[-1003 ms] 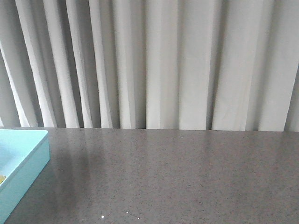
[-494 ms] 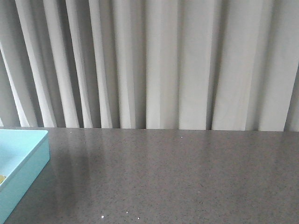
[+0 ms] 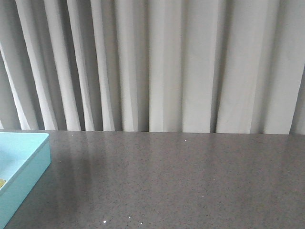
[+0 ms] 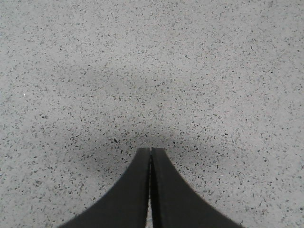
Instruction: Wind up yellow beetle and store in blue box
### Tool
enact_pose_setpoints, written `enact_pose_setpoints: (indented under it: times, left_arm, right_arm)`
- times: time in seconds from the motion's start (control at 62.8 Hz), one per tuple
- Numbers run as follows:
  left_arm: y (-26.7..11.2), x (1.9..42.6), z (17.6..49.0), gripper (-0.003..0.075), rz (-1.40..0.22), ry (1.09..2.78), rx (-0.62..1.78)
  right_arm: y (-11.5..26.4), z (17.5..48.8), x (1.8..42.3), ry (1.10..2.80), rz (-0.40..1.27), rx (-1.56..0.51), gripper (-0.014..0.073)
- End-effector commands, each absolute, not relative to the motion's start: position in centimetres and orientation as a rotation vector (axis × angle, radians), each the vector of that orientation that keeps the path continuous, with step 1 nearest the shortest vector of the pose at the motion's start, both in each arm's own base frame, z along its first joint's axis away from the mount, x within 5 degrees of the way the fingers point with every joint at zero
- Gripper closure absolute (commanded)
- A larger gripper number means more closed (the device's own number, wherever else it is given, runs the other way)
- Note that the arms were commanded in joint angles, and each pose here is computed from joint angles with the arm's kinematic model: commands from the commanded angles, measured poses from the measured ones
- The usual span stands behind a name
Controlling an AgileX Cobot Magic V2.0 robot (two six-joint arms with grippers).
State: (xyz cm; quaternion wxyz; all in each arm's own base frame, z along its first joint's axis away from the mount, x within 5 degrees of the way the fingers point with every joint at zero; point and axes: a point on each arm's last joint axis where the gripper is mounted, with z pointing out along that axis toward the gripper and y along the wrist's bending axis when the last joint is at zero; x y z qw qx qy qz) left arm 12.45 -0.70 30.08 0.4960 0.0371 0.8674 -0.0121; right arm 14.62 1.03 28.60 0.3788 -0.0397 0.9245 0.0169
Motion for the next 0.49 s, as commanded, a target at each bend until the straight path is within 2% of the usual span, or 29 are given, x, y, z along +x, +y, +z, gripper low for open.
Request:
enact_pose_setpoints:
  times: [0.0, 0.223, 0.334, 0.478]
  left_arm:
    - [-0.8, 12.7, 31.5, 0.0727, -0.046, 2.002, 0.073]
    - [-0.8, 12.2, 31.1, 0.0727, -0.044, 1.967, 0.071]
    - [-0.6, 10.0, 30.3, 0.0727, -0.046, 1.874, 0.064]
    - [-0.4, 7.2, 27.7, 0.0727, -0.041, 1.736, 0.053]
  right_arm:
    - [1.0, 29.9, 15.0, 2.280, 0.037, -0.106, 0.0603]
    - [1.0, 29.9, 15.0, 2.280, 0.035, -0.110, 0.0603]
    - [1.0, 29.9, 15.0, 2.280, 0.035, -0.109, 0.0602]
    - [1.0, 29.8, 15.0, 2.281, 0.036, -0.109, 0.0602]
